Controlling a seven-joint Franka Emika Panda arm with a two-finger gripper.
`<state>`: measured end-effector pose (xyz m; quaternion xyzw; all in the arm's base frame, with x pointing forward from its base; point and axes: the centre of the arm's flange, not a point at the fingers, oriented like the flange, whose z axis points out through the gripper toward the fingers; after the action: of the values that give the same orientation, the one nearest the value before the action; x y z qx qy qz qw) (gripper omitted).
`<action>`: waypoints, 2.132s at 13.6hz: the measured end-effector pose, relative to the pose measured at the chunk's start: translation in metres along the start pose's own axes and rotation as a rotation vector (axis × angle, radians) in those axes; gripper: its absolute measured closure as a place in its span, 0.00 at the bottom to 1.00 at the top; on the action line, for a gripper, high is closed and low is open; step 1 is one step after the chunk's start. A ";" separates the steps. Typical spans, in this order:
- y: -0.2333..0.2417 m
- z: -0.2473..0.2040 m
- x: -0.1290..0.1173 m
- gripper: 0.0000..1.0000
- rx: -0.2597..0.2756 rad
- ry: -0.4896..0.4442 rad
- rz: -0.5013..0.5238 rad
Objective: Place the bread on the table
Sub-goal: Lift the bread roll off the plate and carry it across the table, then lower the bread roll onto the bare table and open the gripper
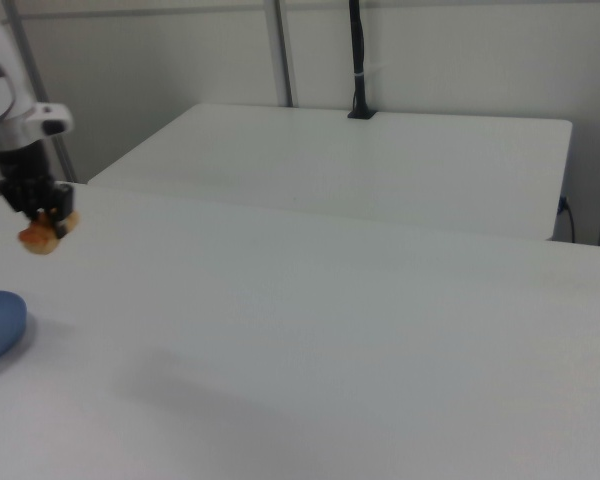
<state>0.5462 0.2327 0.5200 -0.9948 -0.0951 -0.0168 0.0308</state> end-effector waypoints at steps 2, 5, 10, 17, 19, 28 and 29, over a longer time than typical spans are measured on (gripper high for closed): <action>0.051 -0.021 0.003 0.60 0.000 -0.027 0.000; 0.134 -0.044 0.004 0.60 0.009 -0.046 -0.003; 0.262 -0.055 -0.014 0.60 0.000 -0.046 -0.008; 0.421 -0.037 -0.069 0.60 -0.015 -0.080 -0.003; 0.457 -0.022 -0.083 0.59 -0.034 -0.075 -0.019; 0.561 0.071 -0.121 0.57 -0.136 -0.102 -0.072; 0.568 0.081 -0.122 0.56 -0.144 -0.110 -0.075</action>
<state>0.5367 -0.3415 0.4018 -0.9896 -0.1326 0.0300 -0.0466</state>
